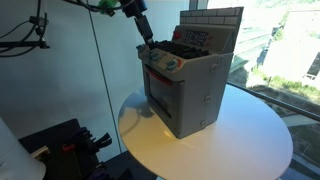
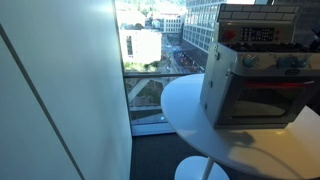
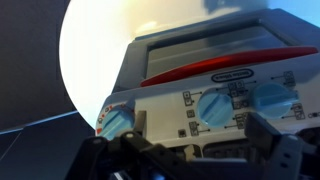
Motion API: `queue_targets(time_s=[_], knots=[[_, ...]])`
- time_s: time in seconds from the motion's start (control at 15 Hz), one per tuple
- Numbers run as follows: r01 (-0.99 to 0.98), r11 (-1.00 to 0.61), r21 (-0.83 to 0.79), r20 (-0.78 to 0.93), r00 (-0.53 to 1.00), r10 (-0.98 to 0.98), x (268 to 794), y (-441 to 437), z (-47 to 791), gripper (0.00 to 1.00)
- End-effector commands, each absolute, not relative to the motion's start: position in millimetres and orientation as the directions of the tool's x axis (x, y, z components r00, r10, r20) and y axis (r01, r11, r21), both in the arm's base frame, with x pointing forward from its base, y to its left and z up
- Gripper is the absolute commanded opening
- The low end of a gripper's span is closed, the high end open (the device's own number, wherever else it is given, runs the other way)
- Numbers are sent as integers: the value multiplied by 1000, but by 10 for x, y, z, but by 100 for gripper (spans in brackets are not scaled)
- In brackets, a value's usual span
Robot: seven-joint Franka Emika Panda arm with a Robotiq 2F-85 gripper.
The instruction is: Turn the far right switch on the oven to the right
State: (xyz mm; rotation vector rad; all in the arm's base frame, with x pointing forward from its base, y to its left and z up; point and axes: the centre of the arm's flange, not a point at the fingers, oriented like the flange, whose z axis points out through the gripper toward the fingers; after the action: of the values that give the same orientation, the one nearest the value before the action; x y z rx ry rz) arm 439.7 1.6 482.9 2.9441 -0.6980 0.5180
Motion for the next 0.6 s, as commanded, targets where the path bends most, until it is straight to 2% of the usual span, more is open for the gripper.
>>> queue_targets(time_s=[0.0, 0.53], knots=[[-503, -864, -26, 367, 799, -476, 4442, -161, 4825, 100], [-598, -799, -60, 368, 731, -574, 4431, -667, 4729, 100]])
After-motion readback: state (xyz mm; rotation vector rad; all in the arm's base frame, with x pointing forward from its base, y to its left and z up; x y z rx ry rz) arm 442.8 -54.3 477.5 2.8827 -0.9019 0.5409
